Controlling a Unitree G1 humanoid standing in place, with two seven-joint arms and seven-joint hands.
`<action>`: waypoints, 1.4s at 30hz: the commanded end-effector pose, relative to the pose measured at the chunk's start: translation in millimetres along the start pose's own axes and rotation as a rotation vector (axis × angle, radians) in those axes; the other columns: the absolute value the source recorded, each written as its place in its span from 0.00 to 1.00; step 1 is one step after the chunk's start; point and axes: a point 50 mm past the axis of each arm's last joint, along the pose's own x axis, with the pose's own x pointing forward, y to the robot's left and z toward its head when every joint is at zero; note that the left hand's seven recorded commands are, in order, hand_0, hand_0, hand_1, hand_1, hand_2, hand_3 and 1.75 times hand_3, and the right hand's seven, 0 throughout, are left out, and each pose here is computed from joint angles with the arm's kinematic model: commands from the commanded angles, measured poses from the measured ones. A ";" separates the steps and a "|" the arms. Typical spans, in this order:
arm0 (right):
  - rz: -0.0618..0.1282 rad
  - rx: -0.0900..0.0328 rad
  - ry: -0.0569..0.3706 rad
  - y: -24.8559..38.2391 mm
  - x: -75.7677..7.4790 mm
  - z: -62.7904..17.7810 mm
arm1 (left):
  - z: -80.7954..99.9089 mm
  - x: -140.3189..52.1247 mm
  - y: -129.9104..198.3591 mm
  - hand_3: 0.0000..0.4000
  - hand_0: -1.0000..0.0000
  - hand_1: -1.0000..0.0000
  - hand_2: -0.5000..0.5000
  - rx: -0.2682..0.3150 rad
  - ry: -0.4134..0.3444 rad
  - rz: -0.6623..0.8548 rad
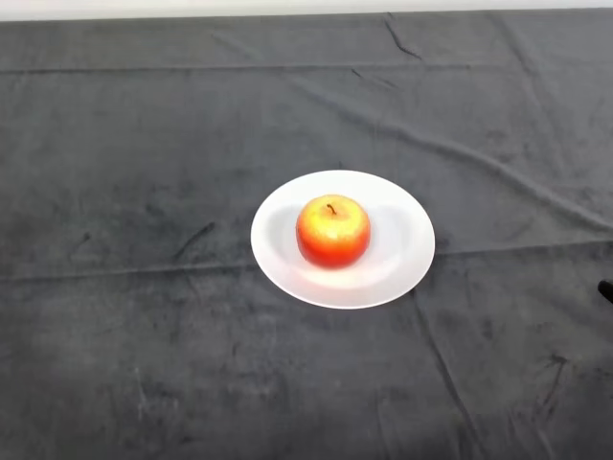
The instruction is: Move the apple to the plate
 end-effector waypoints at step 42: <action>-0.047 -0.025 0.189 -13.0 -18.0 -41.0 | 18.9 20.3 121.5 0.00 1.00 1.00 0.50 0.020 -0.068 0.430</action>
